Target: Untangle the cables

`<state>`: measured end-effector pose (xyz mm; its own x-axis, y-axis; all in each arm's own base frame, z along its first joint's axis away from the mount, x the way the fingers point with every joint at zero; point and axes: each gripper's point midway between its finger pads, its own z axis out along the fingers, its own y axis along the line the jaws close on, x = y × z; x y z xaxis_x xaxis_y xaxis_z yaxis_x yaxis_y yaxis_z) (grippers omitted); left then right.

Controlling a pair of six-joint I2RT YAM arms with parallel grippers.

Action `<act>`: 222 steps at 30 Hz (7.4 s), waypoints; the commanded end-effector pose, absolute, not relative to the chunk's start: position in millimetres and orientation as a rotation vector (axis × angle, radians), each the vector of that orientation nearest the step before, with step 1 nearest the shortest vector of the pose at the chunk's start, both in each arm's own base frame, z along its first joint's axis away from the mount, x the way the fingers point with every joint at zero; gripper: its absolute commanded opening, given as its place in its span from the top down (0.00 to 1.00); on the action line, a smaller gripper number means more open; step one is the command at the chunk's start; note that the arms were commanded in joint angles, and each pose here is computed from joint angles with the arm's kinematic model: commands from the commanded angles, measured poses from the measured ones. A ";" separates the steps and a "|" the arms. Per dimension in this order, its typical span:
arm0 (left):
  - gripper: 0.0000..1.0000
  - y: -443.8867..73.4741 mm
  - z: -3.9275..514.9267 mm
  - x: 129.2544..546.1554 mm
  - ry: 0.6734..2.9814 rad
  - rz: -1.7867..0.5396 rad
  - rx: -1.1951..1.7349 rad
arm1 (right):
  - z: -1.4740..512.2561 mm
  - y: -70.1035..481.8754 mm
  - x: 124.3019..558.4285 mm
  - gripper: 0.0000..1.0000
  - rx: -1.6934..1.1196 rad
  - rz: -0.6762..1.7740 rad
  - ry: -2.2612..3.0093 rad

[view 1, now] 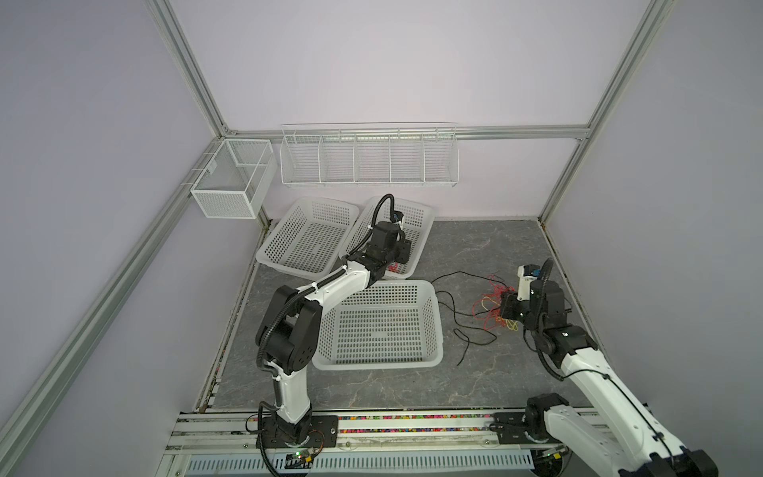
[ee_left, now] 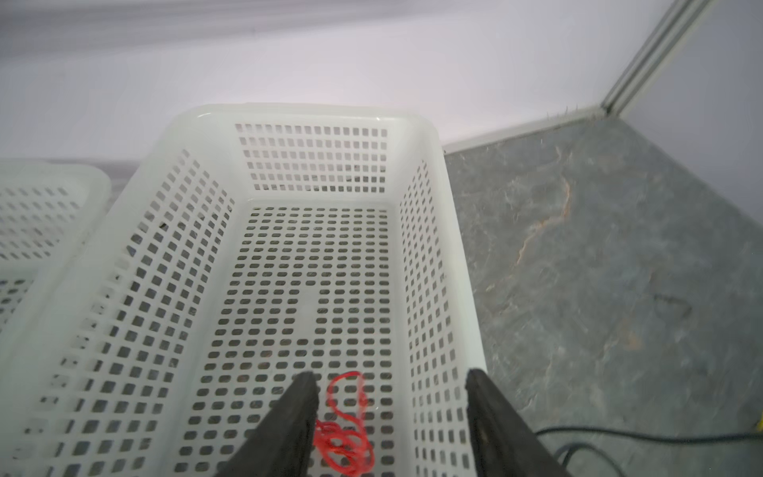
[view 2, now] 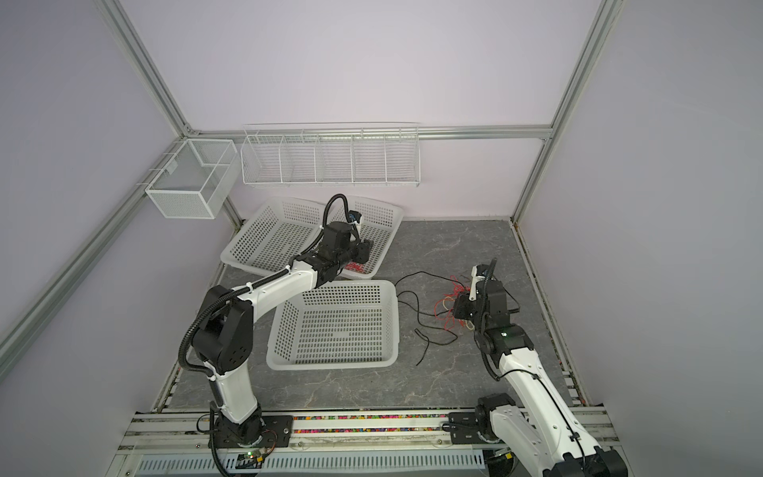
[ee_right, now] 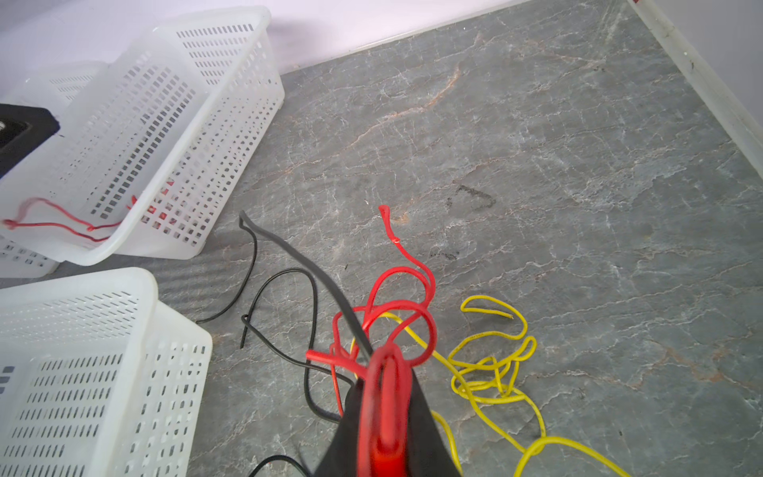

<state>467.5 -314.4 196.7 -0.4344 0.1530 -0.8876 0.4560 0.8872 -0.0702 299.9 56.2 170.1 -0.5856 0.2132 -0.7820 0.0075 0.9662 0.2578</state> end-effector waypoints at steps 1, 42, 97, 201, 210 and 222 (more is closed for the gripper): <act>0.30 -317.8 225.2 466.3 1.959 -0.410 0.446 | 172.2 61.0 297.8 0.84 0.115 0.301 2.158; 0.19 -473.7 171.9 354.6 1.798 -0.591 1.199 | 205.9 84.9 290.1 0.92 -0.020 0.447 2.066; 0.65 -483.9 167.2 306.4 2.060 -0.892 1.121 | 160.0 29.1 295.6 0.81 0.274 0.105 2.226; 0.97 -420.9 252.6 288.6 1.360 -0.458 1.155 | 260.3 192.3 244.8 0.89 -0.567 0.912 1.957; 1.00 -416.8 251.2 287.6 1.355 -0.452 1.142 | 260.1 193.1 250.2 0.89 -0.550 0.911 1.960; 1.00 -383.3 271.1 289.2 1.422 -0.433 0.965 | 342.6 197.0 255.4 0.91 -0.587 0.890 1.817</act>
